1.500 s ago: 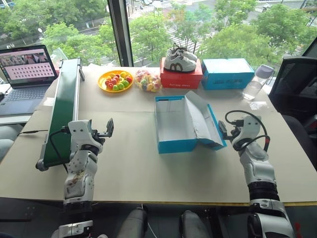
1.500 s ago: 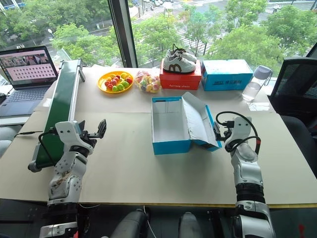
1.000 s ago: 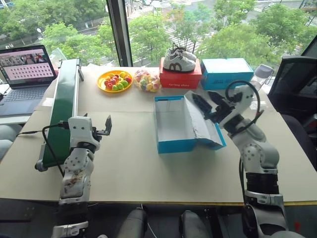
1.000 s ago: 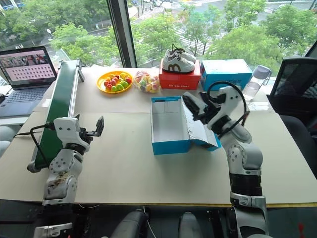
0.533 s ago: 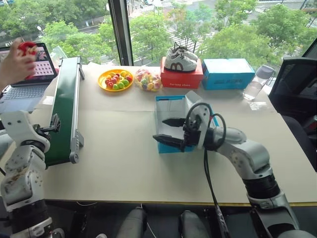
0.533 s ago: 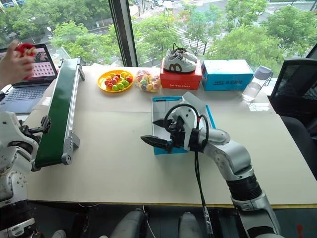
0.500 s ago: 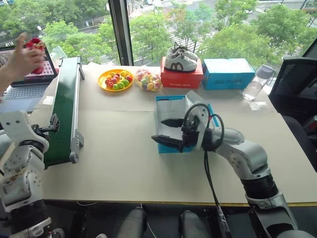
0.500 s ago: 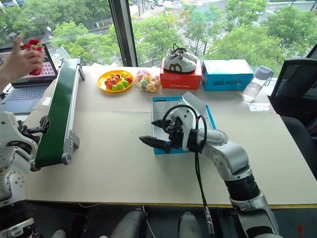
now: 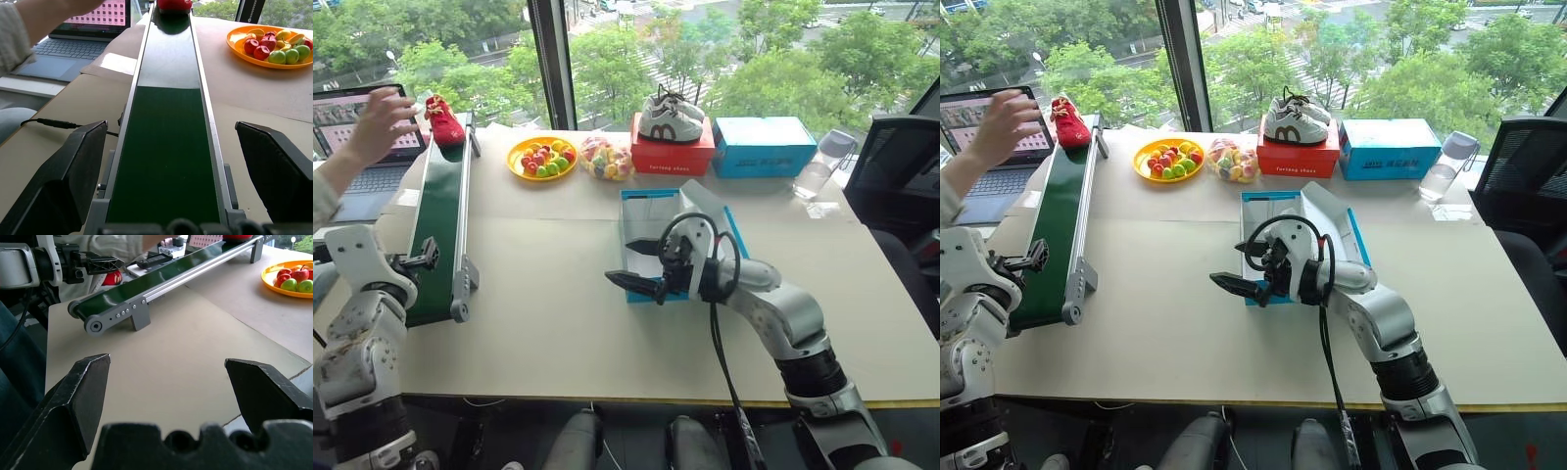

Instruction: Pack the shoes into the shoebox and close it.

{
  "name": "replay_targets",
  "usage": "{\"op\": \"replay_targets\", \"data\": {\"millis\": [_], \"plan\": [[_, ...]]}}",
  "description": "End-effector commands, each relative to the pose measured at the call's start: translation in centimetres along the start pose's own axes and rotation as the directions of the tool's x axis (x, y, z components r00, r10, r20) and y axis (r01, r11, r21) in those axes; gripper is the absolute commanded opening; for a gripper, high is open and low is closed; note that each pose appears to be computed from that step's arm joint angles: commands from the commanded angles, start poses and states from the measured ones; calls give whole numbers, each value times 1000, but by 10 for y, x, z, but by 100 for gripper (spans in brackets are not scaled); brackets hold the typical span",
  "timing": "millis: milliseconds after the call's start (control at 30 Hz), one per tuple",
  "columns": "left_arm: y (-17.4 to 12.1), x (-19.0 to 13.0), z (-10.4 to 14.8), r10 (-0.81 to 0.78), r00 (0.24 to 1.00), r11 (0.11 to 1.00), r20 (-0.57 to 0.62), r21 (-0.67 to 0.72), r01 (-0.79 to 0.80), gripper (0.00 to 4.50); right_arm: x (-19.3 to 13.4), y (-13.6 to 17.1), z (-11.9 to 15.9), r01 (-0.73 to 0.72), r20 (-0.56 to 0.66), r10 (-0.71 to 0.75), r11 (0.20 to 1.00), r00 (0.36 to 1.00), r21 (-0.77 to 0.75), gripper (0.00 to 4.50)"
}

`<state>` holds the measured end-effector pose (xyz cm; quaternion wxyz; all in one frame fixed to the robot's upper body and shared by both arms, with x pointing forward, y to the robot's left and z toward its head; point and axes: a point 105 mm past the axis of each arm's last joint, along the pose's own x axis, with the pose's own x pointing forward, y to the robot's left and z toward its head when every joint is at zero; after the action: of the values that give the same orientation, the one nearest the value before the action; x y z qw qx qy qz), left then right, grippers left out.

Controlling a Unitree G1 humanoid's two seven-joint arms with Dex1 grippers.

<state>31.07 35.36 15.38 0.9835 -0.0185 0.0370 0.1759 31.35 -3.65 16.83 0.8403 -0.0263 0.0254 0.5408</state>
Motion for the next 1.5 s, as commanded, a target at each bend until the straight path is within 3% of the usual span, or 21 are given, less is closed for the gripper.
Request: {"op": "replay_targets", "data": {"millis": [33, 533, 733, 1233, 1500], "plan": [[1, 1, 9, 10, 1000, 1000, 27, -1, -10, 450, -2, -3, 11, 25, 53, -24, 999, 998, -27, 448], [3, 9, 0, 28, 996, 999, -86, -32, -31, 450, 0, -8, -1, 91, 39, -90, 996, 995, -4, 448], [2, 10, 3, 24, 997, 999, -80, -33, -27, 450, -4, -10, -15, 118, 10, -118, 993, 993, -11, 448], [11, 13, 42, 45, 999, 999, 12, -4, -45, 450, -11, -2, -13, 75, 35, -71, 987, 997, -144, 448], [15, 15, 35, 57, 998, 998, -2, -11, -57, 450, -11, -5, -18, 99, 24, -97, 985, 995, -143, 448]]}}
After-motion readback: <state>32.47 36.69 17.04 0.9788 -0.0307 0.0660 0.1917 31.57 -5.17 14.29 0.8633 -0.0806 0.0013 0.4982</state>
